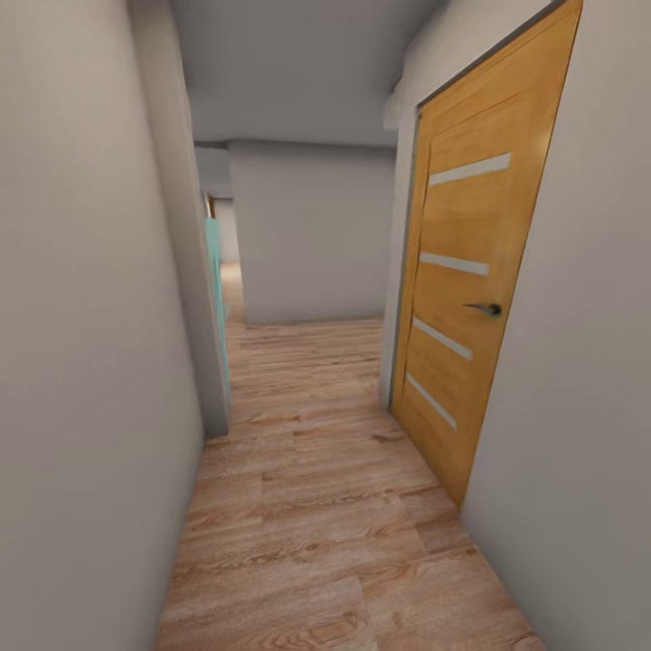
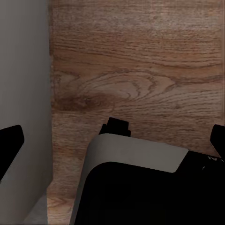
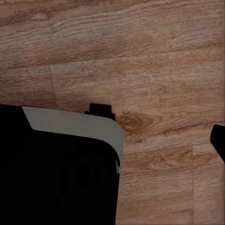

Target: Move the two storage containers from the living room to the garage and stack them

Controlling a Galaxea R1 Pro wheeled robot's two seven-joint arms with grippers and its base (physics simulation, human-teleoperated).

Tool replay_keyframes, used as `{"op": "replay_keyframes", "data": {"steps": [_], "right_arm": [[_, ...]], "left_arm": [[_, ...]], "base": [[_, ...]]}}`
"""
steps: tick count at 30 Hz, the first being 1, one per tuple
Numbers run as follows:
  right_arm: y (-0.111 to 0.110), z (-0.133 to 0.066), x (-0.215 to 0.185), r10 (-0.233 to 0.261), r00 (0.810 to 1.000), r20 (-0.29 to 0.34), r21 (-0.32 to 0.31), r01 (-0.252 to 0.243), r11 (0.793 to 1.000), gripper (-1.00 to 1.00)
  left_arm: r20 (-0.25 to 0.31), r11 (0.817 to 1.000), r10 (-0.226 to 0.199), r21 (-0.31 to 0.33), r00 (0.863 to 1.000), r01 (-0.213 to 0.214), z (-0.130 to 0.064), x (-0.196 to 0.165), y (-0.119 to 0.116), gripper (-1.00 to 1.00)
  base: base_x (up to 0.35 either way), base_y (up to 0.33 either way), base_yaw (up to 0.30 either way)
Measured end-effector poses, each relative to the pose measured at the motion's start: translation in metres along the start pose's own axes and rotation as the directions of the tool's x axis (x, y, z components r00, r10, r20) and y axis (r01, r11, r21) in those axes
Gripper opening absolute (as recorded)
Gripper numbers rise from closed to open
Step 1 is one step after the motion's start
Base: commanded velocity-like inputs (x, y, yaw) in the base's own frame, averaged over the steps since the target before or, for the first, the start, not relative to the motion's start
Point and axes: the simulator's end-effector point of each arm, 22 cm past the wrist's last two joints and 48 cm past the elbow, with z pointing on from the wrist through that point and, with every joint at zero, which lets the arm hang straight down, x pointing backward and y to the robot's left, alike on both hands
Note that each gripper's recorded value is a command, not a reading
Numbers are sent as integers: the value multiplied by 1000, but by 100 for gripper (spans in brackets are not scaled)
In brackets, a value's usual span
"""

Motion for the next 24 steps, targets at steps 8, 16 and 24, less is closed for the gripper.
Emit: {"op": "replay_keyframes", "data": {"steps": [8,16,24], "right_arm": [[0,0,0,-1,1000,-1,0,1,1000,100],[0,0,1,0,1000,-3,0,0,1000,100],[3,0,0,7,1000,-1,-3,-7,1000,100]], "left_arm": [[0,1000,0,-3,1000,0,0,0,3,100],[-1,1000,0,-4,1000,0,0,0,3,100],[-3,1000,0,-4,1000,0,0,0,3,100]], "base": [[322,-93,7],[322,-102,0],[322,-102,0]]}}
